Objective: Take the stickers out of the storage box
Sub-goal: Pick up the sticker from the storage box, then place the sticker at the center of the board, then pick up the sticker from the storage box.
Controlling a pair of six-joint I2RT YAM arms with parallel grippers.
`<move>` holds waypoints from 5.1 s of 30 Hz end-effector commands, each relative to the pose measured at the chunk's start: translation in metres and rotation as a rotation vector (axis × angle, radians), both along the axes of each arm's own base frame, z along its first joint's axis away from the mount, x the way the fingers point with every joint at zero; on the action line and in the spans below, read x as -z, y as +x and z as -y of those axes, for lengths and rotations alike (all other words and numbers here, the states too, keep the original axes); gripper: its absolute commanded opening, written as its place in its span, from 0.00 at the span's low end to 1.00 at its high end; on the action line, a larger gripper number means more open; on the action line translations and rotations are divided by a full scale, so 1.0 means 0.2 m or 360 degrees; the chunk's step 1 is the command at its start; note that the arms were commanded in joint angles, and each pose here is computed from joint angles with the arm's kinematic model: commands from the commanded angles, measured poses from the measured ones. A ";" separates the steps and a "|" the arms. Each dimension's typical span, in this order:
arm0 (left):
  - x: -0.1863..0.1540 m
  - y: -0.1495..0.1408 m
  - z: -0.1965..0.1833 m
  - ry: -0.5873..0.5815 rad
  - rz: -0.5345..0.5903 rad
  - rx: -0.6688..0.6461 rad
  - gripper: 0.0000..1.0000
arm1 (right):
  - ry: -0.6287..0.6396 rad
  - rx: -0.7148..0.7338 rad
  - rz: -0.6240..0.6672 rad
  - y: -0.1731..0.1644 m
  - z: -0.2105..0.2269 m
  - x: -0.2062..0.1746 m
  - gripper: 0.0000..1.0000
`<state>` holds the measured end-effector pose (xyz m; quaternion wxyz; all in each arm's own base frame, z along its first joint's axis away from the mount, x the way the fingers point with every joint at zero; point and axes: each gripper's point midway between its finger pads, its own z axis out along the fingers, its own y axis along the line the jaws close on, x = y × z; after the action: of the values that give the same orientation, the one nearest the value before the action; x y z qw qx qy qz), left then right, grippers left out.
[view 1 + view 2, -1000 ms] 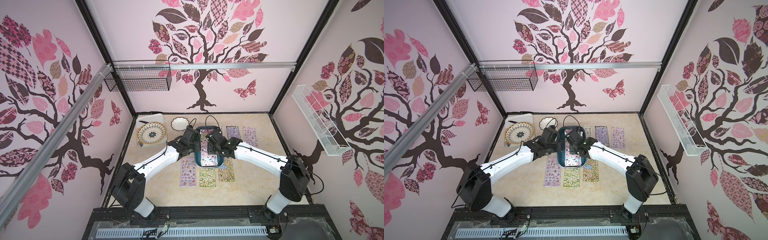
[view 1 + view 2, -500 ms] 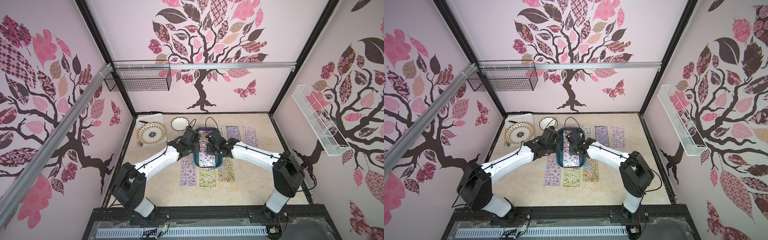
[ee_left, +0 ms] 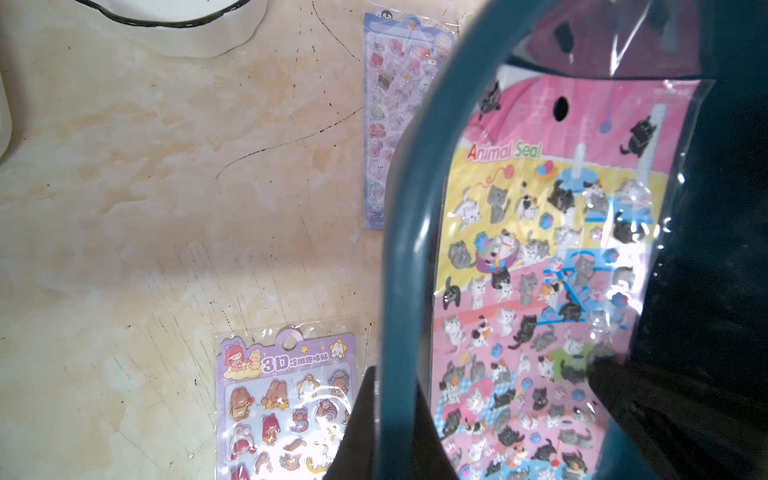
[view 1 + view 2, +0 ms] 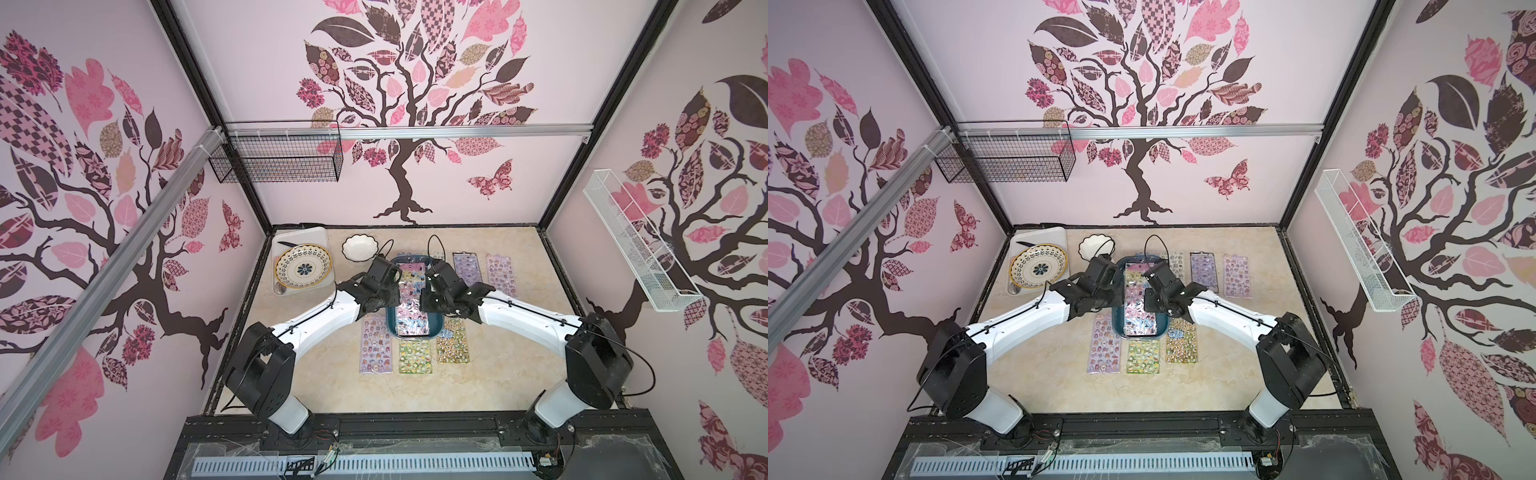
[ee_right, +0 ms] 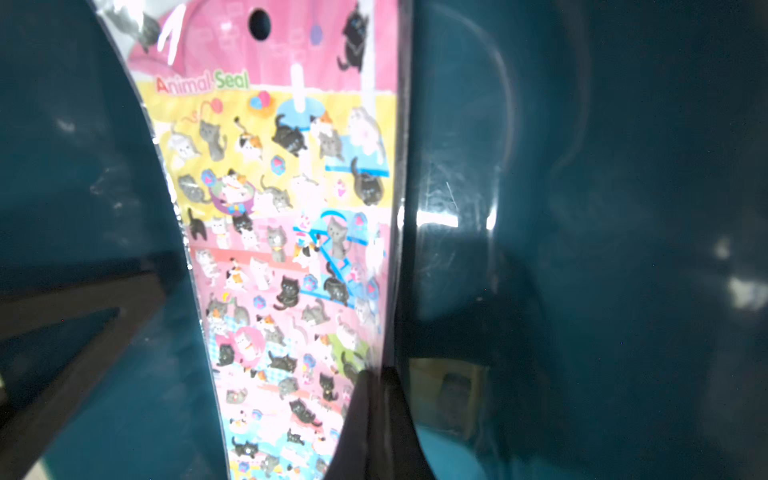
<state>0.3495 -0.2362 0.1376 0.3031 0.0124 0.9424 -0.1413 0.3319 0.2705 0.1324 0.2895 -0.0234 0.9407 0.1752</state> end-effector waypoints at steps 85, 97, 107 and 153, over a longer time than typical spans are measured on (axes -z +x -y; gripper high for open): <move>-0.03 0.20 -0.18 -0.0058 -0.0047 -0.0198 0.00 | -0.1228 0.0529 -0.1051 -0.32 1.19 0.48 0.13; -0.02 0.20 -0.17 -0.0066 -0.0056 -0.0195 0.00 | -0.1392 0.0645 -0.0978 -0.28 1.27 0.44 0.26; -0.03 0.20 -0.17 -0.0086 -0.0055 -0.0190 0.00 | -0.0717 0.0692 -0.0619 -0.22 1.05 0.09 0.27; -0.16 0.04 0.10 -0.0315 0.0038 0.0041 0.00 | -0.0420 0.0429 -0.0227 0.04 0.08 0.11 0.76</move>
<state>0.3573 -0.2525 0.1424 0.2883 -0.0003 0.9358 -0.2030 0.3324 0.2665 0.1244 0.2483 0.0597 0.9663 0.0328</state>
